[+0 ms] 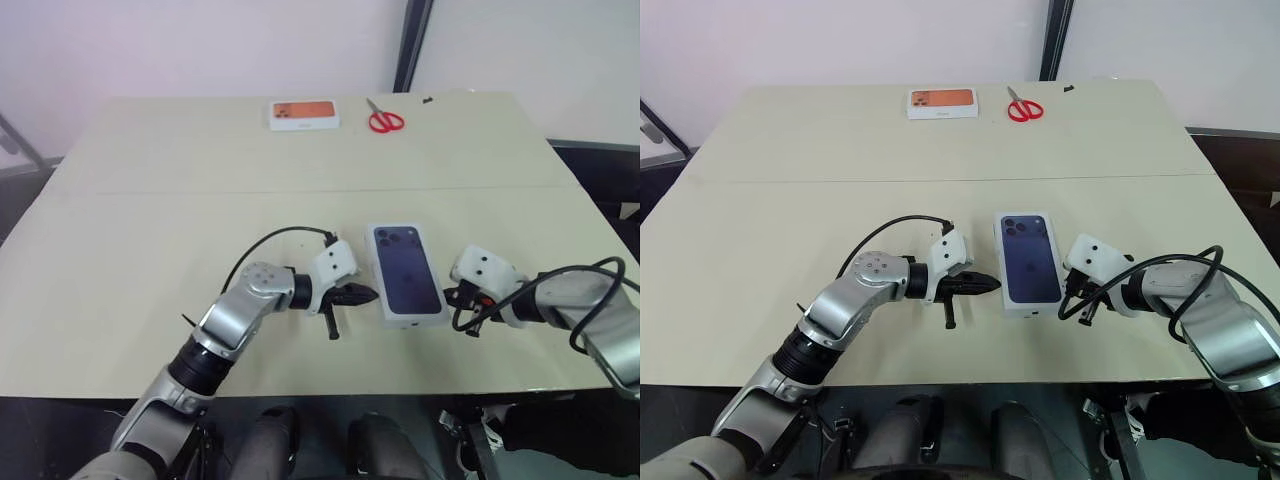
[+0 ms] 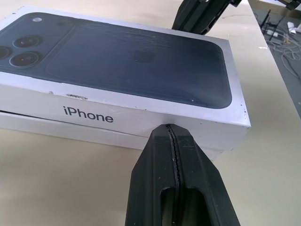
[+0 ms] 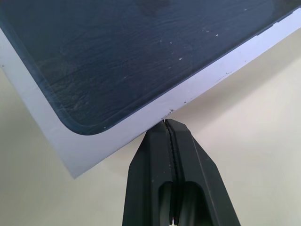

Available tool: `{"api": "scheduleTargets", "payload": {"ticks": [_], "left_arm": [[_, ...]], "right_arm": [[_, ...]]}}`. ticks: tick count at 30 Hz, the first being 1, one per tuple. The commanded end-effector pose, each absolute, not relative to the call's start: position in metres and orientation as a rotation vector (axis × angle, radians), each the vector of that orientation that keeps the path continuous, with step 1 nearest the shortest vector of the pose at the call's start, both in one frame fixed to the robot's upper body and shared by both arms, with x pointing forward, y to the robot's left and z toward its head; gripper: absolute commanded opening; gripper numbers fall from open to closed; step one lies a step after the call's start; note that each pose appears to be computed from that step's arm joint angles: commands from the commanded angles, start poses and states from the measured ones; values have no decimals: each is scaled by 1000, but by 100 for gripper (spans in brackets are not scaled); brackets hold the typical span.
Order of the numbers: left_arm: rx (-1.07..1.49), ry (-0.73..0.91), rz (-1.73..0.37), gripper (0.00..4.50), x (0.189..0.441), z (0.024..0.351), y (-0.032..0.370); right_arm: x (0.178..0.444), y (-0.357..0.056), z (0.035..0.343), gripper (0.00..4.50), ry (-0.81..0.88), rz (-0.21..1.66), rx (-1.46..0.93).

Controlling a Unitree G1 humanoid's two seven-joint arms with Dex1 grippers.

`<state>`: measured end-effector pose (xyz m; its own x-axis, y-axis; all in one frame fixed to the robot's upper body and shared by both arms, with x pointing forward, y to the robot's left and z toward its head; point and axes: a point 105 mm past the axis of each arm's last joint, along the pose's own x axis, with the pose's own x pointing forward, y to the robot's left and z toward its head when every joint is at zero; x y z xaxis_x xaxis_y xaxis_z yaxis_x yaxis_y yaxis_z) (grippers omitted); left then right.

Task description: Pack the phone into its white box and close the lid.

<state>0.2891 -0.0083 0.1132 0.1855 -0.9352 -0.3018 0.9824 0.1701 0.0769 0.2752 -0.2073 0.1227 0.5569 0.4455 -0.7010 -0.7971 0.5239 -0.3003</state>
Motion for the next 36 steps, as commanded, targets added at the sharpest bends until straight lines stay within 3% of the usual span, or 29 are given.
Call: {"api": "scheduleTargets", "payload": {"ticks": [1,36], "left_arm": [[291,144,-1425,0,282,126,-17],[304,153,-1475,0,275,125,-21]], "right_arm": [[274,-201,133,2,553,826,-681],[276,-203,135,2,548,811,-683]]}}
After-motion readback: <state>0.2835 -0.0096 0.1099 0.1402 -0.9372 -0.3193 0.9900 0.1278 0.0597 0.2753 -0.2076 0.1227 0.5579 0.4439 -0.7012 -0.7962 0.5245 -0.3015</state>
